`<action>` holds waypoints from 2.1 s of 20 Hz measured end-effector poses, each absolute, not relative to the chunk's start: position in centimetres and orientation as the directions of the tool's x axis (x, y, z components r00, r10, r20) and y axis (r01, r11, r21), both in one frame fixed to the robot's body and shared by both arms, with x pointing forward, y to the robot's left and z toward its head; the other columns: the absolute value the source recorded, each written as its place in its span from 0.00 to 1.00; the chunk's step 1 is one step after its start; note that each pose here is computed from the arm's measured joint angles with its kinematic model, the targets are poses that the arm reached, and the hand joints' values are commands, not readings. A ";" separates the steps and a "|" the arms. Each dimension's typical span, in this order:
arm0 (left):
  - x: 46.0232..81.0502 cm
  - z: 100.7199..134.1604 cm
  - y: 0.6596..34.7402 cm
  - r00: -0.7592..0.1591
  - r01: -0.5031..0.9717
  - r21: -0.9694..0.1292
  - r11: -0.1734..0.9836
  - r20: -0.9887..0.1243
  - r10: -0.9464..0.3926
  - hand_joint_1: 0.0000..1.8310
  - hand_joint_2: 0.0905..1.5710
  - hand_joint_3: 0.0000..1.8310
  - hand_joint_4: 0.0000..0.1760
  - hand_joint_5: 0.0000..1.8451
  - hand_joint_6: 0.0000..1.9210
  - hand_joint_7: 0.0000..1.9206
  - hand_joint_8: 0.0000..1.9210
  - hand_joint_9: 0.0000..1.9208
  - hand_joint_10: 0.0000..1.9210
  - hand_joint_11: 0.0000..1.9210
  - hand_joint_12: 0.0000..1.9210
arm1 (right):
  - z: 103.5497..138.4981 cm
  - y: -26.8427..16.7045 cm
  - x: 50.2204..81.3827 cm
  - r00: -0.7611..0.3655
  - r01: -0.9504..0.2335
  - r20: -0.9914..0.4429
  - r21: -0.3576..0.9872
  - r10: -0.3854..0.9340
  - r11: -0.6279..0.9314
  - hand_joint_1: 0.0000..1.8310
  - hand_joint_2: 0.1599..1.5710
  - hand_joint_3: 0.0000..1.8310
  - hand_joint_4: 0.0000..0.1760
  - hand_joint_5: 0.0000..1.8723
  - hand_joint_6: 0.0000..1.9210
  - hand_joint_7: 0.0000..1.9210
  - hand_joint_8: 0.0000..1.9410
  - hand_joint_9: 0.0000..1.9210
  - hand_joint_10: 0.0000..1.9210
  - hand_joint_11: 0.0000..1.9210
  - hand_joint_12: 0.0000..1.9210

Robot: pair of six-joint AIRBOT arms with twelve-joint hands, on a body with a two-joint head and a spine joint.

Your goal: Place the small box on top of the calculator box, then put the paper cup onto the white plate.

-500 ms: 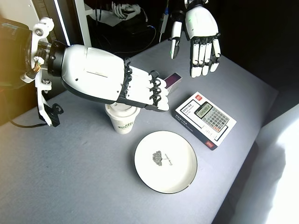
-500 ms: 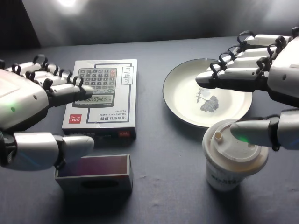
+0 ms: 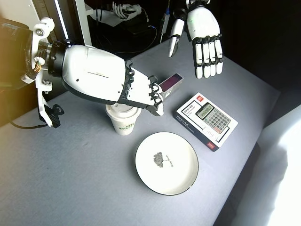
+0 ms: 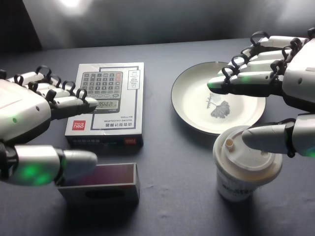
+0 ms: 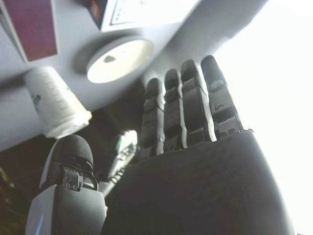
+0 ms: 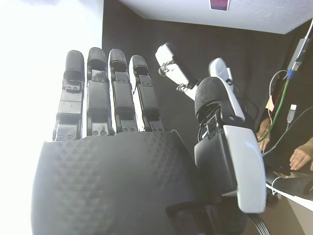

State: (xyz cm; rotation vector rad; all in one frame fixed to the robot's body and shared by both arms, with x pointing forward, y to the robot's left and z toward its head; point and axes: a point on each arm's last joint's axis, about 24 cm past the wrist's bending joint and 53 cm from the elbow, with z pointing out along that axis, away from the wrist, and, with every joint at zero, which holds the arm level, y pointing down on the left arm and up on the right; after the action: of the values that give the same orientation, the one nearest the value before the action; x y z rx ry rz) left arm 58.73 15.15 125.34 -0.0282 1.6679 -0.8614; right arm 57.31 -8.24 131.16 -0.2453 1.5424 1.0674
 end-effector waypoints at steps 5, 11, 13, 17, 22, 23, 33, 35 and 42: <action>58.7 124.9 15.3 -0.305 0.394 -0.545 0.740 -0.837 -0.454 0.57 0.64 0.00 0.00 0.07 0.00 0.05 0.00 0.05 0.00 0.00 0.16 | 131.2 -8.2 57.3 -0.293 -0.675 -0.870 0.482 0.396 0.559 0.00 0.85 0.00 0.00 0.14 0.00 0.14 0.00 0.12 0.00 0.00 0.29; 58.0 122.3 14.4 -0.368 0.350 -0.580 0.736 -0.807 -0.461 0.70 0.65 0.00 0.00 0.06 0.00 0.04 0.00 0.04 0.00 0.00 0.09 | 131.2 -8.2 57.3 -0.293 -0.675 -0.870 0.482 0.396 0.559 0.00 0.85 0.00 0.00 0.12 0.00 0.11 0.00 0.10 0.00 0.00 0.24; 57.8 121.7 13.4 -0.390 0.342 -0.599 0.724 -0.791 -0.470 0.71 0.65 0.00 0.00 0.07 0.00 0.06 0.00 0.05 0.00 0.00 0.10 | 131.2 -8.2 57.3 -0.293 -0.675 -0.870 0.482 0.397 0.558 0.00 0.86 0.00 0.00 0.13 0.00 0.13 0.00 0.11 0.01 0.00 0.27; 57.4 120.5 12.4 -0.420 0.306 -0.623 0.720 -0.767 -0.485 0.68 0.68 0.00 0.00 0.06 0.00 0.05 0.00 0.04 0.00 0.00 0.12 | 131.1 -8.2 57.3 -0.293 -0.674 -0.870 0.482 0.396 0.559 0.00 0.87 0.00 0.00 0.15 0.01 0.15 0.00 0.14 0.01 0.00 0.32; 57.3 119.4 11.2 -0.436 0.285 -0.636 0.717 -0.752 -0.494 0.68 0.68 0.00 0.00 0.07 0.00 0.05 0.00 0.05 0.00 0.00 0.12 | 131.1 -8.2 57.3 -0.293 -0.674 -0.870 0.482 0.396 0.559 0.04 0.87 0.00 0.00 0.16 0.00 0.15 0.00 0.13 0.00 0.00 0.31; 57.3 119.3 11.0 -0.439 0.284 -0.635 0.718 -0.752 -0.492 0.68 0.67 0.00 0.00 0.08 0.00 0.06 0.00 0.06 0.00 0.00 0.14 | 131.1 -8.2 57.3 -0.294 -0.674 -0.870 0.482 0.396 0.560 0.05 0.87 0.00 0.00 0.16 0.00 0.15 0.00 0.14 0.00 0.00 0.33; 57.0 116.9 9.9 -0.472 0.274 -0.623 0.733 -0.751 -0.461 0.67 0.71 0.00 0.00 0.08 0.00 0.07 0.00 0.06 0.00 0.00 0.16 | 131.1 -8.2 57.3 -0.293 -0.674 -0.870 0.482 0.396 0.559 0.07 0.91 0.00 0.00 0.17 0.00 0.16 0.00 0.14 0.00 0.00 0.34; 57.3 116.7 9.7 -0.467 0.284 -0.616 0.735 -0.758 -0.455 0.68 0.71 0.00 0.00 0.08 0.00 0.07 0.00 0.07 0.00 0.00 0.16 | 131.2 -8.2 57.3 -0.293 -0.675 -0.870 0.482 0.397 0.559 0.08 0.91 0.00 0.00 0.17 0.00 0.16 0.00 0.14 0.00 0.00 0.34; 58.5 115.9 9.4 -0.467 0.286 -0.610 0.739 -0.762 -0.449 0.67 0.76 0.00 0.00 0.08 0.00 0.06 0.00 0.06 0.00 0.00 0.14 | 131.2 -8.2 57.3 -0.293 -0.675 -0.870 0.482 0.397 0.559 0.05 0.92 0.00 0.00 0.17 0.00 0.15 0.00 0.14 0.00 0.00 0.35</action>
State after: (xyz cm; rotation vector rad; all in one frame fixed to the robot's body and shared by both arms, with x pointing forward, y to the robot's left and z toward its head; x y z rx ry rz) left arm 58.54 9.43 115.94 -0.1257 1.8703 -0.8599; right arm 57.31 -8.24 131.18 -0.2456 1.5415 1.0675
